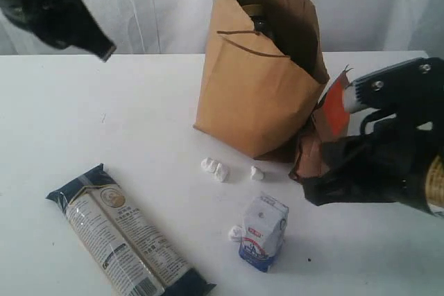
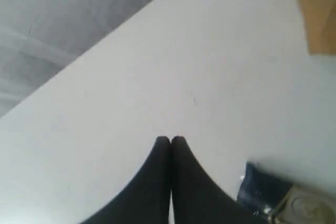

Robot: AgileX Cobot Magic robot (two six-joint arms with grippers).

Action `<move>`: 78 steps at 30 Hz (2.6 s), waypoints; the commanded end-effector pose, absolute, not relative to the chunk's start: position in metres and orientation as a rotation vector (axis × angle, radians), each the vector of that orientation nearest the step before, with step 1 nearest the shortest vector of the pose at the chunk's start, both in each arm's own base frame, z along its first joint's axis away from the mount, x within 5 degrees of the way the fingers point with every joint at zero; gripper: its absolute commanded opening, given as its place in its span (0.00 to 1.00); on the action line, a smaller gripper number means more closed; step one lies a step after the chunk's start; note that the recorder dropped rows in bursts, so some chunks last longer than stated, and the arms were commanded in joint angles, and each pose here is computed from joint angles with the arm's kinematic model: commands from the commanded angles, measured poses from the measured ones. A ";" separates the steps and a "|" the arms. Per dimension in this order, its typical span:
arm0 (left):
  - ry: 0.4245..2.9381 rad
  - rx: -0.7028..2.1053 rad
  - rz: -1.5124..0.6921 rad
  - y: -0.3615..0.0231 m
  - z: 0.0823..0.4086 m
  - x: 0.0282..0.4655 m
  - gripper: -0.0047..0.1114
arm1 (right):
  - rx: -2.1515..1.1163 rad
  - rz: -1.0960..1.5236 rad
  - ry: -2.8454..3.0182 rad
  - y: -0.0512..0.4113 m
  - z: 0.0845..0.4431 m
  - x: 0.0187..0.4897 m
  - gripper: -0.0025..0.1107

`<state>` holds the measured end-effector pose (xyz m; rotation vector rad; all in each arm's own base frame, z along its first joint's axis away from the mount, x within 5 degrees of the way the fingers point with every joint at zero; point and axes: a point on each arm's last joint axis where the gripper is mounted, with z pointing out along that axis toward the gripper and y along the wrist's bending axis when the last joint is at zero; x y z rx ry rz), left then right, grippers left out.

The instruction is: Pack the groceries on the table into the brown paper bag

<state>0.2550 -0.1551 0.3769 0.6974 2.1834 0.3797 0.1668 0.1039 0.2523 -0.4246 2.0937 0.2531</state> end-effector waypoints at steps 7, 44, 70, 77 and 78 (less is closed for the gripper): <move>2.210 0.437 0.395 -0.110 0.319 0.214 0.04 | -0.519 0.138 2.265 0.116 0.209 0.186 0.95; 2.189 0.449 0.288 -0.104 0.308 0.199 0.04 | -0.015 -0.211 2.199 0.122 0.165 0.253 0.95; 2.226 0.433 0.252 -0.106 0.305 0.197 0.04 | 0.170 -0.331 2.288 0.128 0.135 0.270 0.42; 2.229 0.434 0.259 -0.105 0.305 0.197 0.04 | 0.135 -0.473 2.344 0.112 0.123 0.253 0.30; 2.229 0.439 0.265 -0.105 0.305 0.197 0.04 | 0.133 -0.481 2.354 0.110 0.121 0.250 0.28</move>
